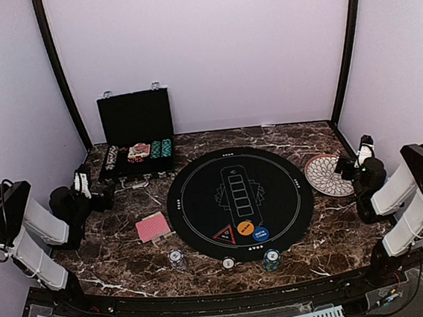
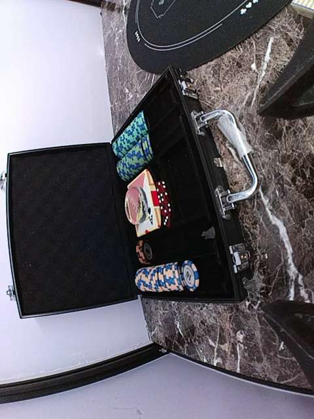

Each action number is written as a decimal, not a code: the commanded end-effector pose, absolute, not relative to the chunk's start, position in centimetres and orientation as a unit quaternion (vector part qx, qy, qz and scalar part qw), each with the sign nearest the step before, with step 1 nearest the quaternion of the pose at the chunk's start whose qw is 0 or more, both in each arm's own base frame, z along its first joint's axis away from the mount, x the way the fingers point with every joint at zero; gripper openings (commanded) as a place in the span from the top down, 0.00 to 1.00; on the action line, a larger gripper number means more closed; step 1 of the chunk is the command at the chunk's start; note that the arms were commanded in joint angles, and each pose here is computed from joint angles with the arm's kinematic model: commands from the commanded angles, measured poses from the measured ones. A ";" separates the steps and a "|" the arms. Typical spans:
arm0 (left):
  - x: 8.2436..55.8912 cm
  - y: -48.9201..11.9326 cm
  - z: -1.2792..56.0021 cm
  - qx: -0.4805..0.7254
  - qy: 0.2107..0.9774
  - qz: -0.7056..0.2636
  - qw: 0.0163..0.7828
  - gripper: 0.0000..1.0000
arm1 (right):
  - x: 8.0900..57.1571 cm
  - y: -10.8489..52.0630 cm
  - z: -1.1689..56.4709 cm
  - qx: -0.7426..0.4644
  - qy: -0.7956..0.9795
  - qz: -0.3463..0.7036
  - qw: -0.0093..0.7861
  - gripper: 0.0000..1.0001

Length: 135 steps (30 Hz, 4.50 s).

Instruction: Distribute texas hold em gaming equipment

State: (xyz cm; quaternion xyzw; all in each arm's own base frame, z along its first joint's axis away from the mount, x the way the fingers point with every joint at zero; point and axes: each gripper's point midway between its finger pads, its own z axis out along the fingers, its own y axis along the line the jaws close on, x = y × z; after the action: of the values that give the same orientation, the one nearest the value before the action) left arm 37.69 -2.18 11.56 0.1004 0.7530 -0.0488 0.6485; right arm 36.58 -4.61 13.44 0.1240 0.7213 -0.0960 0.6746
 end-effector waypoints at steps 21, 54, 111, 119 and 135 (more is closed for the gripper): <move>38.0 -1.6 13.1 0.089 0.747 -0.041 0.657 0.01 | 36.4 -5.5 16.6 0.150 0.705 -0.104 0.685 0.02; 37.8 -1.4 22.4 0.128 0.875 -0.043 0.466 0.01 | 31.9 21.0 14.9 -0.072 0.912 0.126 0.383 0.18; 35.8 -3.0 27.2 0.146 0.863 -0.082 0.476 0.01 | 20.8 40.4 1.5 -0.311 0.923 0.097 0.206 0.59; 35.5 -3.2 28.1 0.150 0.859 -0.085 0.482 0.01 | 23.6 42.8 1.7 -0.305 0.918 0.101 0.231 0.62; 34.8 -3.5 27.7 0.160 0.865 -0.091 0.467 0.01 | 34.0 49.6 2.3 -0.286 0.906 0.134 0.283 0.66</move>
State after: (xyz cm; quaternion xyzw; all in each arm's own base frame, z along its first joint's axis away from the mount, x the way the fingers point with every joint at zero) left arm 35.42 -3.33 26.10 0.1478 0.8727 -0.0907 0.4565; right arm 31.64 48.31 2.83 -0.2875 0.9102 0.1254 0.2703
